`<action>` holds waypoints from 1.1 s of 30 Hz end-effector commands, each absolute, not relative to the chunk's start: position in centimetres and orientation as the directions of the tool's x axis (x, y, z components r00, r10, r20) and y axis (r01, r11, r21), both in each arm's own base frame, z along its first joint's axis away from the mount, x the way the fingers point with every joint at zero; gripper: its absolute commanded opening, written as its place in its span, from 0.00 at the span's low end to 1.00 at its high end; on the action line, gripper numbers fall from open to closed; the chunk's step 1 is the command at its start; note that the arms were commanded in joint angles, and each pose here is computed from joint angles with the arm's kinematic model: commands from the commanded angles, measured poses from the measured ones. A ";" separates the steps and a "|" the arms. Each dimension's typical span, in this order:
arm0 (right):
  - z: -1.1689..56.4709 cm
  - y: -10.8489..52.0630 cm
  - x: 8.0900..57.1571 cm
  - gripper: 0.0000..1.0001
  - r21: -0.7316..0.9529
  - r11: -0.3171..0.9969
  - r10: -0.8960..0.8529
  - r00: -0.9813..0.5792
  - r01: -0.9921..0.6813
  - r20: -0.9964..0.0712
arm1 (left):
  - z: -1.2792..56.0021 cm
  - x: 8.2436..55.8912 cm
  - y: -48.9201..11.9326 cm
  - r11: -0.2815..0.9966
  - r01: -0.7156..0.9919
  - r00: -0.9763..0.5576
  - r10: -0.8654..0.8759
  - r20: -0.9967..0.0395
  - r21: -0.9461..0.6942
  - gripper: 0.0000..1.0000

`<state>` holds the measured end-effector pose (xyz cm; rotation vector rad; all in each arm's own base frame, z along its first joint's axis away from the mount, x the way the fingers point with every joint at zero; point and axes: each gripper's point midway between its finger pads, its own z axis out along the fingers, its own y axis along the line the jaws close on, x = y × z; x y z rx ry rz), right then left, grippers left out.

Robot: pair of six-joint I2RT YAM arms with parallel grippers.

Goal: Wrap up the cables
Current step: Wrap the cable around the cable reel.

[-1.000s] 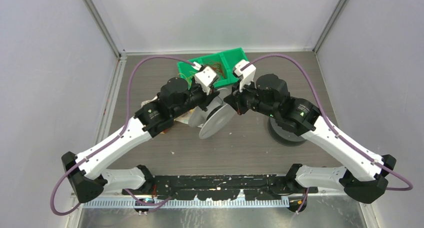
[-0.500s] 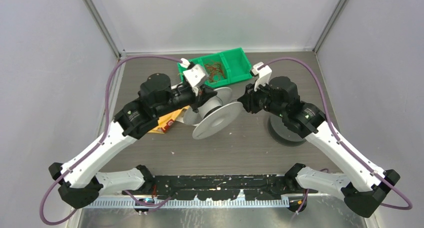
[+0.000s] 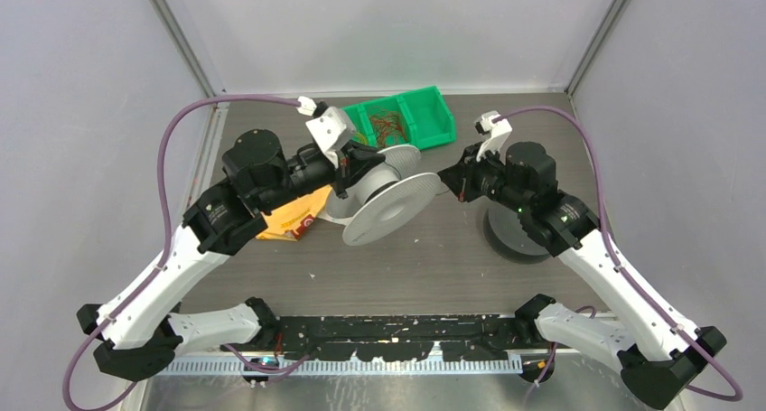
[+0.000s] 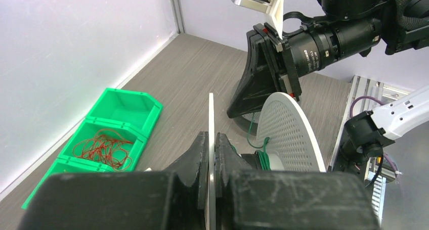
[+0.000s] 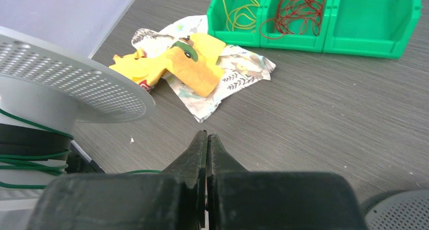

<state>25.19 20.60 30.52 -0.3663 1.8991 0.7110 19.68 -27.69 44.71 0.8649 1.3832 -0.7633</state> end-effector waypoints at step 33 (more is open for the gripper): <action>25.1 26.2 26.4 0.01 0.737 0.558 0.542 -0.505 -0.381 -0.672 | 44.5 29.4 -19.9 0.685 0.216 -0.008 -0.711 -0.703 -0.696 0.00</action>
